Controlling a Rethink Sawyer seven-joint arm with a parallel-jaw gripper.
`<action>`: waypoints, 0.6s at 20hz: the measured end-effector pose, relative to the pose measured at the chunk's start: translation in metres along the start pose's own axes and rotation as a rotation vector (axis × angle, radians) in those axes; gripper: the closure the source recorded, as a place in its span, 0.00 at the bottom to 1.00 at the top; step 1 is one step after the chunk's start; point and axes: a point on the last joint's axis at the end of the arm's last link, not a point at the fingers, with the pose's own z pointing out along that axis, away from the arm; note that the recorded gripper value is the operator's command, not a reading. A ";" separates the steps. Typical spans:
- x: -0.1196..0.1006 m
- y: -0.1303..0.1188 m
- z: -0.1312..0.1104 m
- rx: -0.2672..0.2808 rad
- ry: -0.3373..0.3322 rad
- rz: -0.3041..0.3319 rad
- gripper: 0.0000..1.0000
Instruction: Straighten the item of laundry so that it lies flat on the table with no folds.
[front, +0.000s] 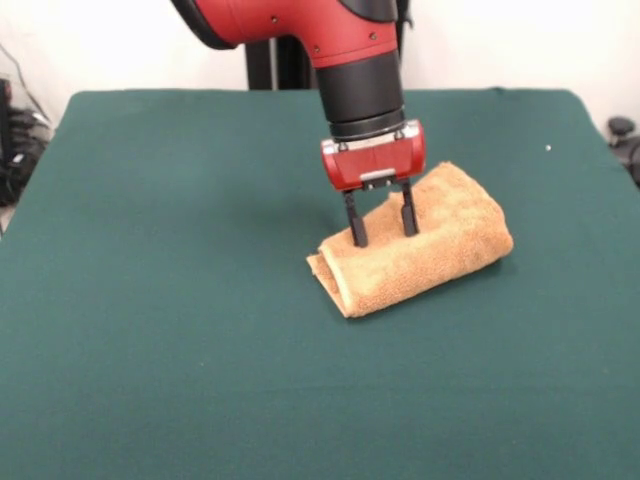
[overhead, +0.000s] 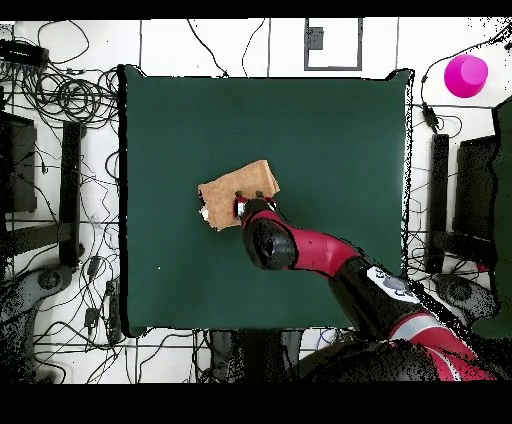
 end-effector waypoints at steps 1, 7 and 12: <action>-0.001 0.000 0.000 0.000 0.001 0.007 0.00; -0.002 0.000 0.001 -0.002 0.012 0.030 0.00; -0.004 0.000 0.002 -0.001 0.015 0.049 0.00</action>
